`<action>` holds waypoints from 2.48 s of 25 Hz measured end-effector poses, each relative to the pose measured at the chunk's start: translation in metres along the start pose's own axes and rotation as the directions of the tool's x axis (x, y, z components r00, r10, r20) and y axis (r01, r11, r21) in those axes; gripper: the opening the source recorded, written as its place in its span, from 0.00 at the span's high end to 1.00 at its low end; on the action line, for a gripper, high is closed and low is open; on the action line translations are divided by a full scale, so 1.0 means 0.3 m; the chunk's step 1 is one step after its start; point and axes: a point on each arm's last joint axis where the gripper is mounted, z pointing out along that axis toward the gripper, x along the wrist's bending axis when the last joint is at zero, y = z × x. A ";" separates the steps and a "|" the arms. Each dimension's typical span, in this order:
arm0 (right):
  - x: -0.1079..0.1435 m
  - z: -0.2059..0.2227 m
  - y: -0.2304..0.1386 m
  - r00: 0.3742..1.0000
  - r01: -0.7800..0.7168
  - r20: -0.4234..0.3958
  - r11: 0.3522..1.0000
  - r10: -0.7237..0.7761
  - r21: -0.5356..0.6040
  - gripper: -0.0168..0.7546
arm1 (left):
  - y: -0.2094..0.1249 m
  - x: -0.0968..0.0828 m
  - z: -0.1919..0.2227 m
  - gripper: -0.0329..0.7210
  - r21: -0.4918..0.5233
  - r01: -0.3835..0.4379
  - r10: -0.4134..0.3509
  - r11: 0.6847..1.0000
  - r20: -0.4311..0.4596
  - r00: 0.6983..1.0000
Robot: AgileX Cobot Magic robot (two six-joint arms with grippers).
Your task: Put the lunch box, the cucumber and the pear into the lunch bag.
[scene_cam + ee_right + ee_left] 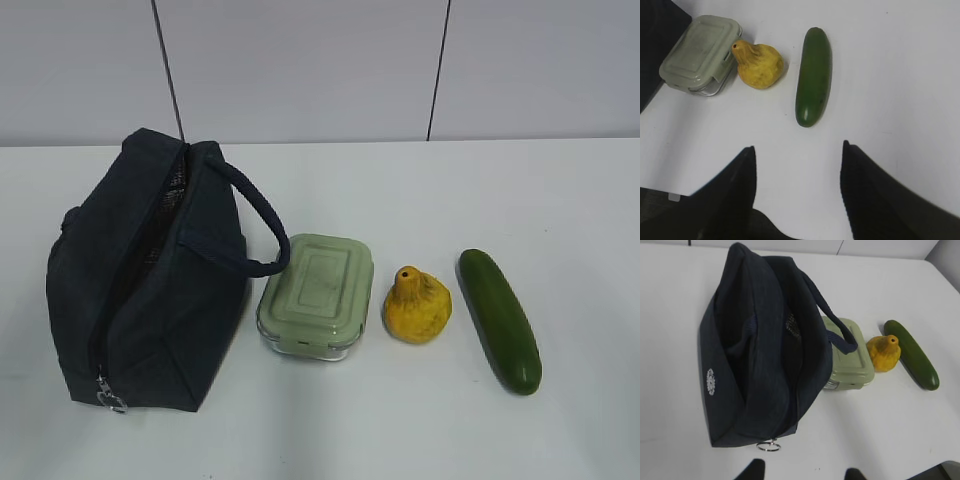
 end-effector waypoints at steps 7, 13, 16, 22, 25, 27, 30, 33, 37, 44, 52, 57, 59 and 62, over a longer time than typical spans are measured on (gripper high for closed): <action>-0.007 0.163 0.144 1.000 -0.006 0.020 0.994 0.003 0.110 0.43 | 0.156 0.061 0.155 0.49 0.125 -0.018 0.016 0.992 0.017 1.000; -0.014 0.314 0.238 0.998 0.050 0.015 0.968 -0.055 0.247 0.43 | 0.271 0.109 0.299 0.49 0.215 -0.067 0.052 0.974 0.075 0.996; -0.013 0.371 0.286 0.998 0.057 0.004 0.960 -0.060 0.274 0.43 | 0.305 0.136 0.365 0.49 0.257 -0.067 0.047 0.964 0.081 0.996; -0.017 0.481 0.338 0.998 0.058 -0.008 0.939 -0.059 0.340 0.43 | 0.327 0.171 0.437 0.49 0.320 -0.068 0.046 0.945 0.078 0.996; -0.021 0.544 0.340 0.999 0.051 -0.014 0.917 -0.050 0.397 0.43 | 0.325 0.176 0.449 0.49 0.341 -0.068 0.043 0.938 0.083 0.996; -0.023 0.588 0.332 0.999 0.046 -0.022 0.901 -0.040 0.431 0.43 | 0.322 0.177 0.453 0.50 0.352 -0.067 0.039 0.934 0.087 0.995; -0.024 0.625 0.319 0.999 0.049 -0.036 0.887 -0.036 0.459 0.43 | 0.319 0.178 0.457 0.53 0.361 -0.068 0.038 0.930 0.089 0.995; -0.024 0.657 0.308 0.998 0.049 -0.048 0.878 -0.030 0.477 0.43 | 0.318 0.180 0.460 0.56 0.365 -0.066 0.036 0.929 0.089 0.995; -0.026 0.685 0.298 0.998 0.050 -0.055 0.869 -0.026 0.492 0.43 | 0.310 0.176 0.483 0.75 0.386 -0.070 0.034 0.920 0.100 0.994; -0.035 0.762 0.296 0.998 0.047 -0.054 0.845 -0.022 0.533 0.24 | 0.302 0.142 0.509 0.95 0.404 -0.107 0.058 0.909 0.130 0.990; -0.053 0.881 0.303 0.998 0.067 -0.050 0.810 -0.046 0.583 0.16 | 0.302 0.143 0.508 0.95 0.405 -0.108 0.061 0.908 0.129 0.990; -0.064 0.940 0.297 0.997 0.074 -0.043 0.792 -0.060 0.606 0.16 | 0.302 0.144 0.509 0.95 0.405 -0.111 0.064 0.907 0.127 0.990; -0.068 0.966 0.289 0.997 0.072 -0.042 0.783 -0.058 0.618 0.16 | 0.302 0.144 0.509 0.95 0.404 -0.111 0.064 0.908 0.127 0.990; -0.074 0.999 0.268 0.998 0.069 -0.041 0.765 -0.055 0.641 0.16 | 0.302 0.144 0.509 0.95 0.403 -0.111 0.066 0.908 0.125 0.990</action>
